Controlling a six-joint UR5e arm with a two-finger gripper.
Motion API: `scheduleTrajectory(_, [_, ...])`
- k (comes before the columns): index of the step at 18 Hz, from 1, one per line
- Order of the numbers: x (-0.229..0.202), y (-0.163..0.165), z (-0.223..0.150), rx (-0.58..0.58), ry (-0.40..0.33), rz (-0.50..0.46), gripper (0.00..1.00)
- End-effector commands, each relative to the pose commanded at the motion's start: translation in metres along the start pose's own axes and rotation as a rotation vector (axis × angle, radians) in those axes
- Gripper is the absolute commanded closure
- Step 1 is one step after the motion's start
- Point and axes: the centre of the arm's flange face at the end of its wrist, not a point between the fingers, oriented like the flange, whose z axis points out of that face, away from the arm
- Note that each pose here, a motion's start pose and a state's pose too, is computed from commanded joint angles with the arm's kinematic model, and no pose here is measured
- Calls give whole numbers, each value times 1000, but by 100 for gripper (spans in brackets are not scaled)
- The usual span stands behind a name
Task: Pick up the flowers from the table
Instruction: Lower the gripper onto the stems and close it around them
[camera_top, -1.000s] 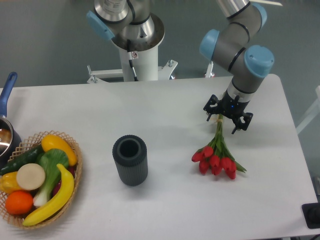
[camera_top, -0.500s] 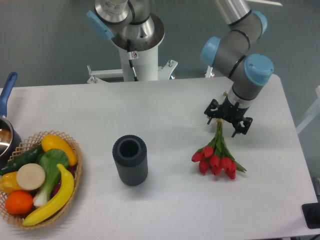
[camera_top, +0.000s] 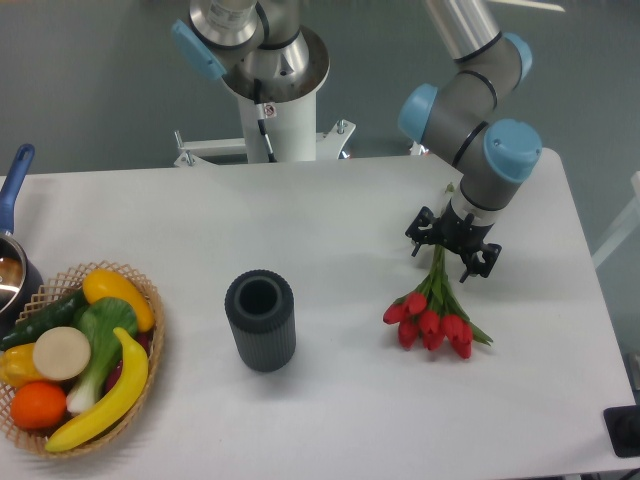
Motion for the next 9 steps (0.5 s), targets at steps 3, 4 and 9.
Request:
scheduleTrajectory(3, [-2, 0, -2, 1, -5, 1, 37])
scheduleTrajectory(4, [-2, 0, -2, 1, -5, -4, 41])
scheduleTrajectory(9, [-2, 2, -4, 6, -3, -8, 60])
